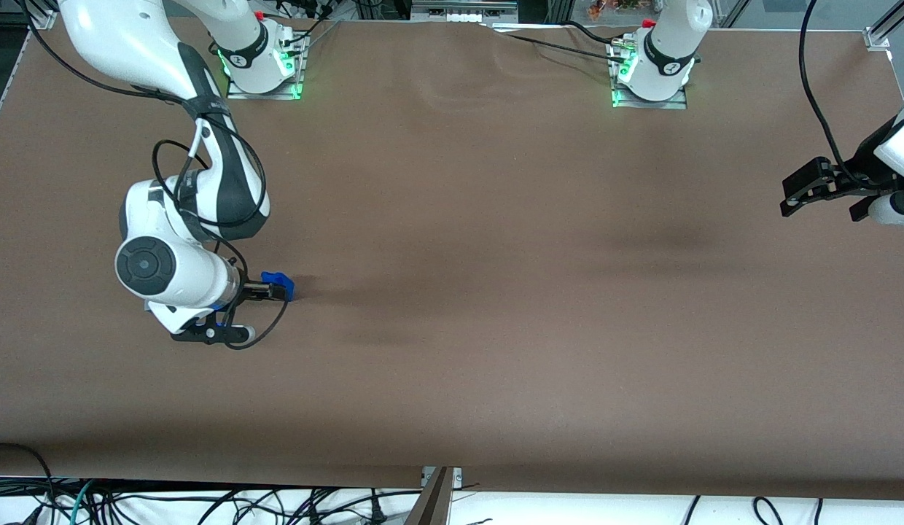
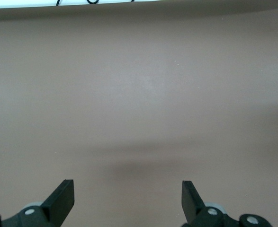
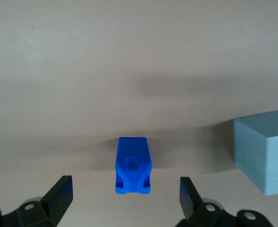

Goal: Insert blue part into gray base with right arm
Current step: 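Move the open right gripper over the blue block and lower it, then close the right gripper on the blue block and lift it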

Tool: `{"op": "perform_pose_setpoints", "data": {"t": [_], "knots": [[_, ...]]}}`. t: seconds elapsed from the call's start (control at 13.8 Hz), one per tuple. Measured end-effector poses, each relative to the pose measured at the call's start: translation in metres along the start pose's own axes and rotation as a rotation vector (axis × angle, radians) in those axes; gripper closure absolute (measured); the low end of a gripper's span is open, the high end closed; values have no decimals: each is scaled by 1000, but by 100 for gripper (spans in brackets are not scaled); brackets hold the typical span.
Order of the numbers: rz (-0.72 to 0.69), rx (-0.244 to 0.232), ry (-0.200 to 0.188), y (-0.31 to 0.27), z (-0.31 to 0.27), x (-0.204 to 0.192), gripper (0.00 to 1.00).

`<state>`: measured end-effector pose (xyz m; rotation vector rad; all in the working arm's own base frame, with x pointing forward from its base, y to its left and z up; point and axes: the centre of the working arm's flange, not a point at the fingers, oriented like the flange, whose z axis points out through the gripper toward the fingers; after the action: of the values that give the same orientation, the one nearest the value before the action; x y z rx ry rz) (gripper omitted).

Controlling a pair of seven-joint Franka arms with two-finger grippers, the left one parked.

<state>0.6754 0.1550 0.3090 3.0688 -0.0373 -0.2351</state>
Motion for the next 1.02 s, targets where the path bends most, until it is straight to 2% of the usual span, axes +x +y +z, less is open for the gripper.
{"op": "perform_pose_setpoints", "data": {"t": [0.29,0.73,0.94,1.02], "knots": [[8,-3,-18,5,45,-6,0],[12,-7,-27,9,74,-15,0],[13,-8,-34,10,77,-16,3],[13,-8,-37,10,79,-17,10]]}}
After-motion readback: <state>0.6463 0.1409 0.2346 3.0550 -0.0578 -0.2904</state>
